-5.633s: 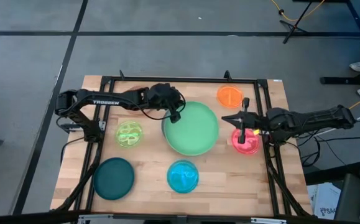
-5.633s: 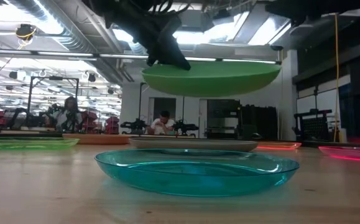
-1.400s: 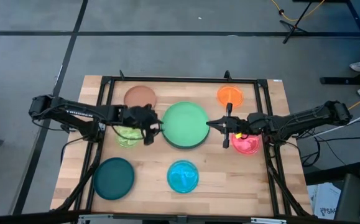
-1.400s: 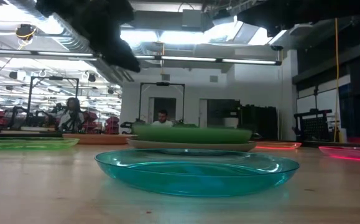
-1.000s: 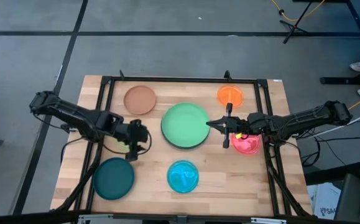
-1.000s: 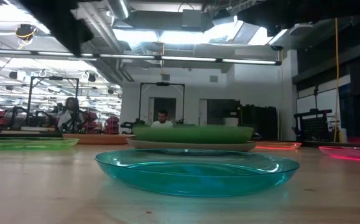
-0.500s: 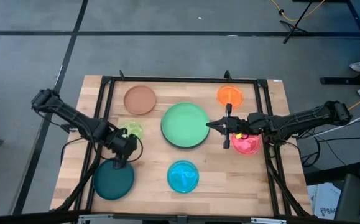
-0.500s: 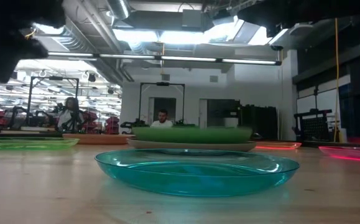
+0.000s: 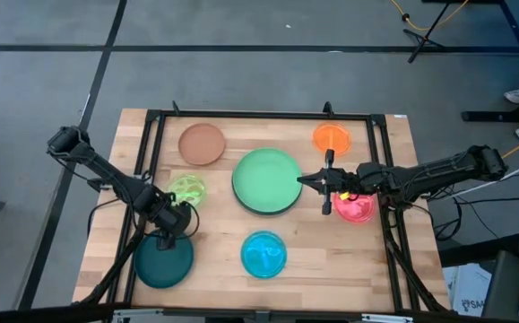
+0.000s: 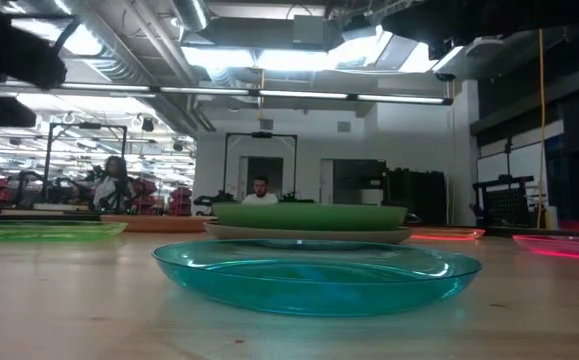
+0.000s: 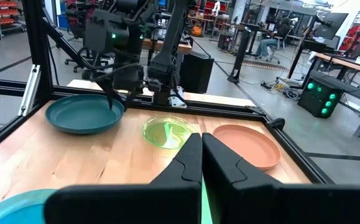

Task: Stack plastic plates
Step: Stack the dark blue plate on top of the green plate

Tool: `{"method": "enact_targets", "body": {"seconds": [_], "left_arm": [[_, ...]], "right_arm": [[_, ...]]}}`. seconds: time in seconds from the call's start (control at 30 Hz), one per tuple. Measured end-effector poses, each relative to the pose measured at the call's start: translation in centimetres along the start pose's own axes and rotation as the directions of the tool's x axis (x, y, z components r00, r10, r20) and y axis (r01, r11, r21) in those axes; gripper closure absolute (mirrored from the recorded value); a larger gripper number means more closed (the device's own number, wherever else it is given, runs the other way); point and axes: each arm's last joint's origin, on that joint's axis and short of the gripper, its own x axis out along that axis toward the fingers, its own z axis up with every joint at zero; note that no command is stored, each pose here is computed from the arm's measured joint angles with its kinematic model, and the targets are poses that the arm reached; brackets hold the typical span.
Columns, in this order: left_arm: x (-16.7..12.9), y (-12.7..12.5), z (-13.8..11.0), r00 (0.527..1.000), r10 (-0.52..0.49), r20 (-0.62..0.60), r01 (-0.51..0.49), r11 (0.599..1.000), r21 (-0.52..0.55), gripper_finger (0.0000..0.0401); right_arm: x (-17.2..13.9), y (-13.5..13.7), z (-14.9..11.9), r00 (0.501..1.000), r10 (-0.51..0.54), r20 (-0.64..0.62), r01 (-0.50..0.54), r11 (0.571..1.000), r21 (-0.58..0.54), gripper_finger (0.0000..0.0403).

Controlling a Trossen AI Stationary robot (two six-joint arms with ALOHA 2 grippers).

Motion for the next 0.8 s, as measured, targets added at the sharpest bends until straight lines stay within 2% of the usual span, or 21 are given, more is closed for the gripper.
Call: {"method": "enact_targets", "body": {"seconds": [0.27, 0.5, 0.63, 0.8], "left_arm": [[2.4, 0.6, -1.4, 0.999, -0.01, -0.037, 0.01, 1.0, -0.013, 0.0248], [3.3, 0.9, -1.6, 0.999, -0.024, -0.033, 0.023, 0.999, -0.03, 0.0251], [3.4, 0.9, -1.7, 0.999, -0.025, -0.032, 0.024, 0.999, -0.029, 0.0274], [3.4, 0.9, -1.6, 0.999, -0.026, -0.031, 0.025, 0.999, -0.03, 0.0324]], "right_arm": [[0.0, 0.0, 0.0, 1.0, 0.0, 0.0, 0.0, 1.0, 0.0, 0.04], [0.0, 0.0, 0.1, 1.0, -0.001, 0.006, 0.001, 1.0, 0.001, 0.04], [0.0, 0.0, 0.1, 1.0, -0.001, 0.006, 0.001, 1.0, 0.001, 0.04], [0.0, 0.0, 0.1, 1.0, -0.001, 0.007, 0.001, 1.0, 0.001, 0.04]]}}
